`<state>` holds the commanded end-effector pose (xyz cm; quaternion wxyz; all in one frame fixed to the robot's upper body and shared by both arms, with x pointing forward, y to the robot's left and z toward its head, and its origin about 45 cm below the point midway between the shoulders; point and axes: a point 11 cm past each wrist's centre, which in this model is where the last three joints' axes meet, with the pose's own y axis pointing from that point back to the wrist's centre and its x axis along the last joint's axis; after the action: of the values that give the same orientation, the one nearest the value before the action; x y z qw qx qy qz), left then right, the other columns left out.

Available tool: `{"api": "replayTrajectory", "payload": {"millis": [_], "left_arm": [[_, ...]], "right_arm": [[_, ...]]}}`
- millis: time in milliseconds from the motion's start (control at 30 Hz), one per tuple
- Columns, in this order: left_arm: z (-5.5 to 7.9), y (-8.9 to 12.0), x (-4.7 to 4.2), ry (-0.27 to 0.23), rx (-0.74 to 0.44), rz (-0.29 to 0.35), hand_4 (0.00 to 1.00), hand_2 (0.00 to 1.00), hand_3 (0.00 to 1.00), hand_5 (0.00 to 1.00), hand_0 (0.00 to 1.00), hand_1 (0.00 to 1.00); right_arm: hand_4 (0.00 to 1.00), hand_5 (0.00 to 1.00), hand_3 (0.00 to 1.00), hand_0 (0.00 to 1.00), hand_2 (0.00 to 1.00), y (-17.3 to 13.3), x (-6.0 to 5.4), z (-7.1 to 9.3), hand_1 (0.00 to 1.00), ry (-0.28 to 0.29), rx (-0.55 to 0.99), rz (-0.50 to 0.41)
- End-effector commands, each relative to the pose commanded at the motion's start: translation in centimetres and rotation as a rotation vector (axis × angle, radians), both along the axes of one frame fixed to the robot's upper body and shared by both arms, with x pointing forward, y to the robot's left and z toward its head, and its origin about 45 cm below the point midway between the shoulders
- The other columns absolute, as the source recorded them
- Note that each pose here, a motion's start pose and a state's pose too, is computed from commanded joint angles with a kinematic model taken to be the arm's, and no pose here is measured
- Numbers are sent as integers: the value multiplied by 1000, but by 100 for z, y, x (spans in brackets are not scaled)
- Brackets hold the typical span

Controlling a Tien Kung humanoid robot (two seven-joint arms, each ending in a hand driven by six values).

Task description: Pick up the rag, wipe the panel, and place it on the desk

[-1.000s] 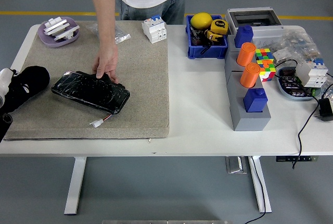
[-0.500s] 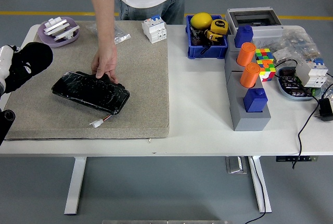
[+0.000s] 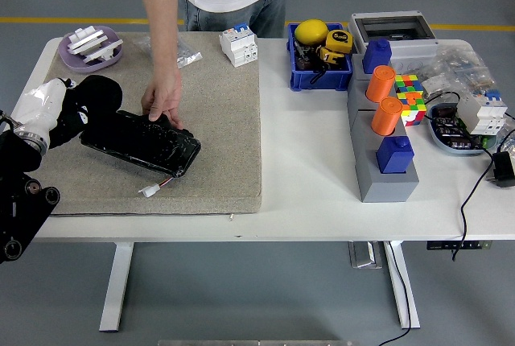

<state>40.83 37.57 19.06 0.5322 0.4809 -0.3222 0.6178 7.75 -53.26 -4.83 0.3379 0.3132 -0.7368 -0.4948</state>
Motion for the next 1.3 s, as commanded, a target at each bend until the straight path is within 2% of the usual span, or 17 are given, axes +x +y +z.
{"api": "replayTrajectory", "payload": {"millis": [400, 667, 967, 1300], "left_arm": [[-171, -186, -71, 13, -2, -47, 2, 603, 494, 2, 235, 473], [-169, -452, -171, -14, -19, -100, 2, 603, 490, 2, 235, 470], [-363, -738, -330, 44, -23, -160, 2, 608, 492, 2, 235, 471], [-314, -1112, -441, 24, -44, -248, 2, 598, 488, 2, 239, 469]], "right_arm": [[998, 522, 588, 792, 695, 1, 1, -2, 671, -5, 0, -3], [998, 522, 589, 792, 695, -16, 6, 9, 670, -8, -4, -7], [998, 522, 589, 792, 695, -26, -11, 12, 669, -6, -3, -8], [998, 523, 589, 792, 695, -37, -25, 16, 669, -6, -4, -8]]}}
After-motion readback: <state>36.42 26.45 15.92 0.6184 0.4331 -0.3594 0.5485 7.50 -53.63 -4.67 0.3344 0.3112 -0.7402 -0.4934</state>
